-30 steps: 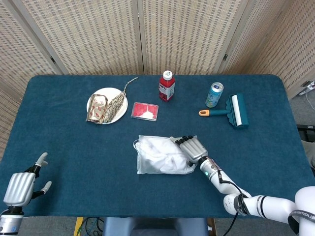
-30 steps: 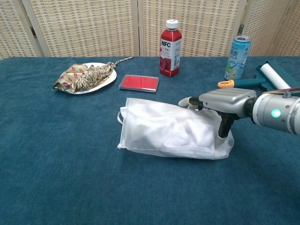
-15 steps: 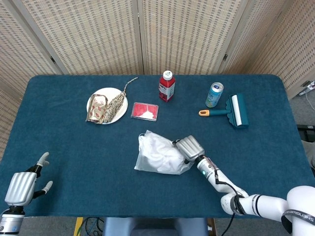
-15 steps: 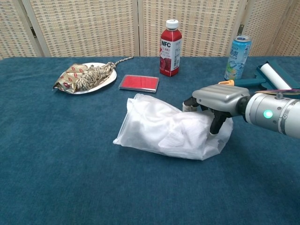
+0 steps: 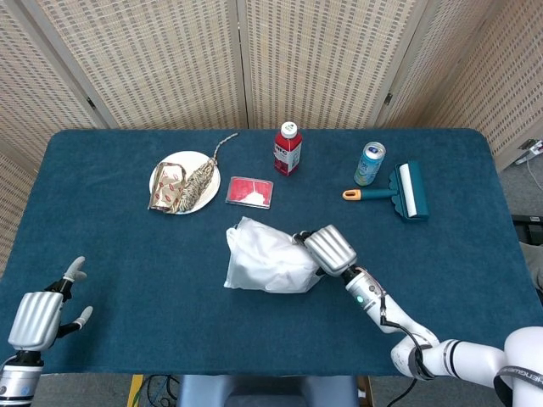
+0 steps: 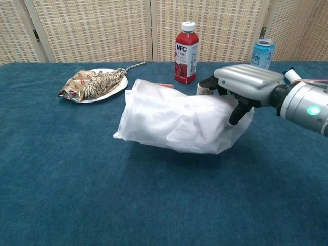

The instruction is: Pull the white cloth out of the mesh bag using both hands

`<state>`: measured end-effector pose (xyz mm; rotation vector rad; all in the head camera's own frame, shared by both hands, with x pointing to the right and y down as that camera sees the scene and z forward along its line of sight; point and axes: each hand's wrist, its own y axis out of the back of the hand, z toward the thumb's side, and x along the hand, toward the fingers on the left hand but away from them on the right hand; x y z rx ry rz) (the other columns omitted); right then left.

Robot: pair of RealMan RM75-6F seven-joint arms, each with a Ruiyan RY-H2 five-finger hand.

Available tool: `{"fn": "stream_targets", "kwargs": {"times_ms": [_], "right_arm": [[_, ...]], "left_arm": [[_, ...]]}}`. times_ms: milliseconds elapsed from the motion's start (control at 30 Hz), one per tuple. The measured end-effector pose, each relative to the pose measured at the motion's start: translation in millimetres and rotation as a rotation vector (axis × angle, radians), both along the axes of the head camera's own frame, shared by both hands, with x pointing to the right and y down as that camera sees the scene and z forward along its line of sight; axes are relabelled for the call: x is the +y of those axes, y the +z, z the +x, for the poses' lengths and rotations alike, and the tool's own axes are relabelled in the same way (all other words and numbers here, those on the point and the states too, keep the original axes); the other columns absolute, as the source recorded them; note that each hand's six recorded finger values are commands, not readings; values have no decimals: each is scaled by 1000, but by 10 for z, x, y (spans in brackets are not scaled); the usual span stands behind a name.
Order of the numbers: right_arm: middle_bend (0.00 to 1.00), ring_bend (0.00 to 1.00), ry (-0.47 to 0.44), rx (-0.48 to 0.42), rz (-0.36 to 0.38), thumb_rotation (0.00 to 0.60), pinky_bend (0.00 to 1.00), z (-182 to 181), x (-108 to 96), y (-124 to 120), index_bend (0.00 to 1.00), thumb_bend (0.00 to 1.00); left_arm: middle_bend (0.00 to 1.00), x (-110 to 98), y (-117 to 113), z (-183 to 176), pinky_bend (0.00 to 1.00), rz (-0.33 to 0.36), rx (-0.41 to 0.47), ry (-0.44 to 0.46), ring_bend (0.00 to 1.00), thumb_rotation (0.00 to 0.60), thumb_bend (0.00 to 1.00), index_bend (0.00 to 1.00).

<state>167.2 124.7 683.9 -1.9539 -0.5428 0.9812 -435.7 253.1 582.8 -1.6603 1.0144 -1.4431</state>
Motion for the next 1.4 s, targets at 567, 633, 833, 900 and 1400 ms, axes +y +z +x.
{"fn": "stream_targets", "kwargs": {"times_ms": [567, 633, 833, 900, 1400], "right_arm": [[722, 691, 5, -228, 236, 600, 744, 63, -155, -462, 642, 749], [722, 691, 2, -246, 253, 600, 731, 48, -159, -488, 642, 749], [722, 691, -11, -301, 289, 600, 730, -32, -159, -561, 642, 749], [722, 691, -16, -307, 295, 600, 730, -53, -159, -570, 642, 749], [722, 691, -33, -378, 356, 600, 694, -203, -178, -657, 641, 755]], "left_arm": [[733, -674, -207, 608, 820, 85, 201, 82, 661, 600, 258, 187], [800, -751, -224, 710, 865, 91, 226, 98, 719, 600, 232, 231], [990, -961, -335, 990, 994, 136, 278, 149, 901, 600, 158, 324], [1000, -1000, -371, 1048, 1000, 148, 294, 158, 922, 600, 148, 332], [1000, -1098, -515, 1353, 1000, 96, 438, 164, 985, 600, 73, 359]]}}
